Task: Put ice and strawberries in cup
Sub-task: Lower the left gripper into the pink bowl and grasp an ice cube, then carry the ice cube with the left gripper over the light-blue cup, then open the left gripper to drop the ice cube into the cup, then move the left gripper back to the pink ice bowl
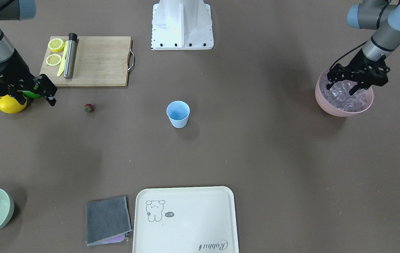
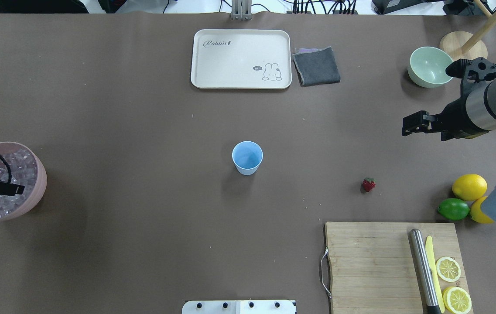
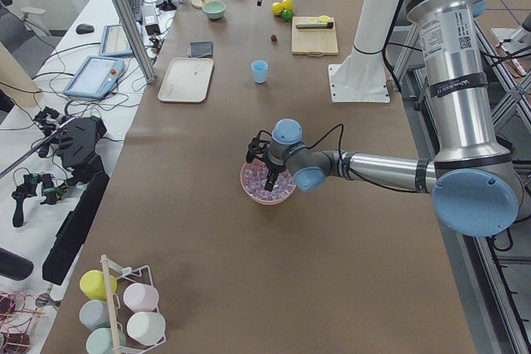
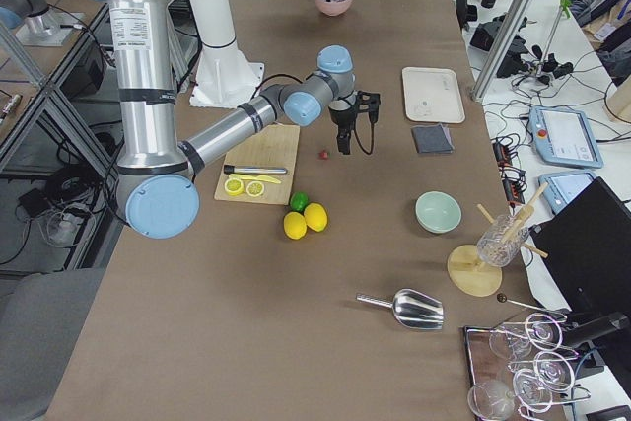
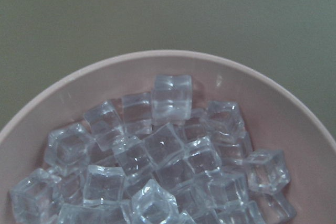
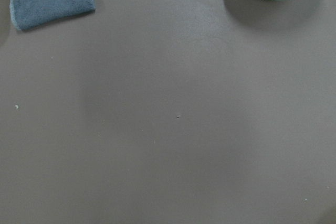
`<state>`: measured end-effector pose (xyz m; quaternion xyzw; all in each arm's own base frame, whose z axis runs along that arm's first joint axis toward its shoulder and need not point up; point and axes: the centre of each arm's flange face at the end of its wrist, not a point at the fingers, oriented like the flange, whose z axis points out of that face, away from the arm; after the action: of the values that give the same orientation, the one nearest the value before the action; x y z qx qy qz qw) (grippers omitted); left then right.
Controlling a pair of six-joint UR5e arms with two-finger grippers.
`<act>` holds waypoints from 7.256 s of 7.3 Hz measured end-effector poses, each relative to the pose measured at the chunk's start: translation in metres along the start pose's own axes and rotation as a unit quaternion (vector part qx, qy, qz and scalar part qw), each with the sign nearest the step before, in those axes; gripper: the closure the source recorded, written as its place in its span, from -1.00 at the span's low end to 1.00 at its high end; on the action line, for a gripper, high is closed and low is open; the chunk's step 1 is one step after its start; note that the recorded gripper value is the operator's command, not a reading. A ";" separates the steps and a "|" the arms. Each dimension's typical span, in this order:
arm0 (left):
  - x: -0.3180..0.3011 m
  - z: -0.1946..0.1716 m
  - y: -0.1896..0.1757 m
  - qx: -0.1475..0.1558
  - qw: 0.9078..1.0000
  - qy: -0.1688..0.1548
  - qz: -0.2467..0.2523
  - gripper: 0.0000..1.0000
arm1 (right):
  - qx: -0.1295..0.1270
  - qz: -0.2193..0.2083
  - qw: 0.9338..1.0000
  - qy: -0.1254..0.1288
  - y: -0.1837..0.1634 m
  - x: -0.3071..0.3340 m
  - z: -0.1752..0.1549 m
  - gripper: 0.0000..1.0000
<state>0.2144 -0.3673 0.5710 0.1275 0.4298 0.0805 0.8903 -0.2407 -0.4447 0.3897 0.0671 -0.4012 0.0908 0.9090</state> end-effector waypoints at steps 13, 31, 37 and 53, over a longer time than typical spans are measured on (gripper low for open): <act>0.014 -0.008 -0.005 -0.007 1.000 0.027 0.008 1.00 | 0.000 0.000 1.000 0.000 0.000 0.000 0.000 -1.00; 0.434 0.007 -0.176 0.086 0.958 0.240 -0.129 1.00 | 0.018 -0.002 1.000 0.007 -0.004 -0.002 -0.001 -1.00; 0.470 0.033 -0.179 0.115 0.957 0.227 -0.138 1.00 | 0.021 -0.002 1.000 0.009 -0.005 -0.002 -0.001 -1.00; 0.428 -0.043 -0.180 0.066 0.987 0.074 -0.127 -0.96 | 0.018 -0.001 1.000 0.012 -0.005 0.000 0.004 -1.00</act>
<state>0.4510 -0.4241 0.1727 0.1241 0.5113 -0.0530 0.8487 -0.2423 -0.4505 0.3916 0.0825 -0.3888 0.0980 0.9124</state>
